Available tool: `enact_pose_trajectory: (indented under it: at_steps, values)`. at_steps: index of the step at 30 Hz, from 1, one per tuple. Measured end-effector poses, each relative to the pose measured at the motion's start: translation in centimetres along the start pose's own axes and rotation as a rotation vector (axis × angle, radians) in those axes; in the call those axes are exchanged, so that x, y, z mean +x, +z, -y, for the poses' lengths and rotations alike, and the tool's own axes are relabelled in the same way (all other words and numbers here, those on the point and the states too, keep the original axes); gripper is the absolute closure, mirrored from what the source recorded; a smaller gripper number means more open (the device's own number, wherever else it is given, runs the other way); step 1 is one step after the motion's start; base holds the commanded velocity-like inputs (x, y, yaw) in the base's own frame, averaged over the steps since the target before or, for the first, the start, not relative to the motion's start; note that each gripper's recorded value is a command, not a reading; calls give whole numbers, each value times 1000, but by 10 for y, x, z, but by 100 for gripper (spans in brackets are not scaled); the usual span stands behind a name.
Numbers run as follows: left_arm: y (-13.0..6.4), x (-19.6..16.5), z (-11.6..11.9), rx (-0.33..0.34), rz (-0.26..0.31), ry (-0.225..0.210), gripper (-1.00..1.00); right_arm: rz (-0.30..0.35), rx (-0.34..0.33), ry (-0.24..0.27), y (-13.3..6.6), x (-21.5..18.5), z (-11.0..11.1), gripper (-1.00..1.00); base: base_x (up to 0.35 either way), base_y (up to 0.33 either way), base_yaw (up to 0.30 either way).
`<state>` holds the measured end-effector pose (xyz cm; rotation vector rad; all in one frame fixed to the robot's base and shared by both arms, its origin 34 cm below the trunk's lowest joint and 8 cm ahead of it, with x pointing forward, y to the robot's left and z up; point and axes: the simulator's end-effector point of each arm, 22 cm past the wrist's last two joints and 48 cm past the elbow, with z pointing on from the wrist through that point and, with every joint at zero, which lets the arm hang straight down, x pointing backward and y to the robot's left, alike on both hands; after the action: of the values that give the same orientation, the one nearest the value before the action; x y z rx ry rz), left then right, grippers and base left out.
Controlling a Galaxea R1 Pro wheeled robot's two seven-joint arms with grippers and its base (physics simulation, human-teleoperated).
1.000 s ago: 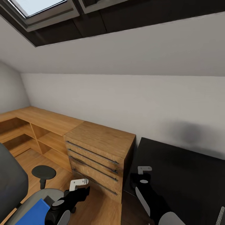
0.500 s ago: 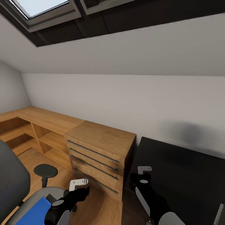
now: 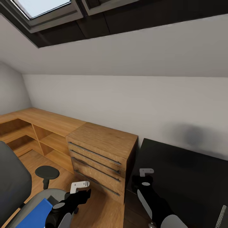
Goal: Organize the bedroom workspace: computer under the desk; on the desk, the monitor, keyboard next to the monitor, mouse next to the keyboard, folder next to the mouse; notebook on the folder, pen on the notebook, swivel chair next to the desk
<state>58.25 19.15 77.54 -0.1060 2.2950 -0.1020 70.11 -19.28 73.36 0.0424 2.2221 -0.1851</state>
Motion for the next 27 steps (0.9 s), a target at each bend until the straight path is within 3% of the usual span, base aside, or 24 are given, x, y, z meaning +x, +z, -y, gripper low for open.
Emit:
enact_pose_trajectory:
  at_steps: [27]
  values:
    - [0, 0, 0, 1, 0, -1, -100, -1, 0, 0, 0, 0, 1, -100, -27, 21, 0]
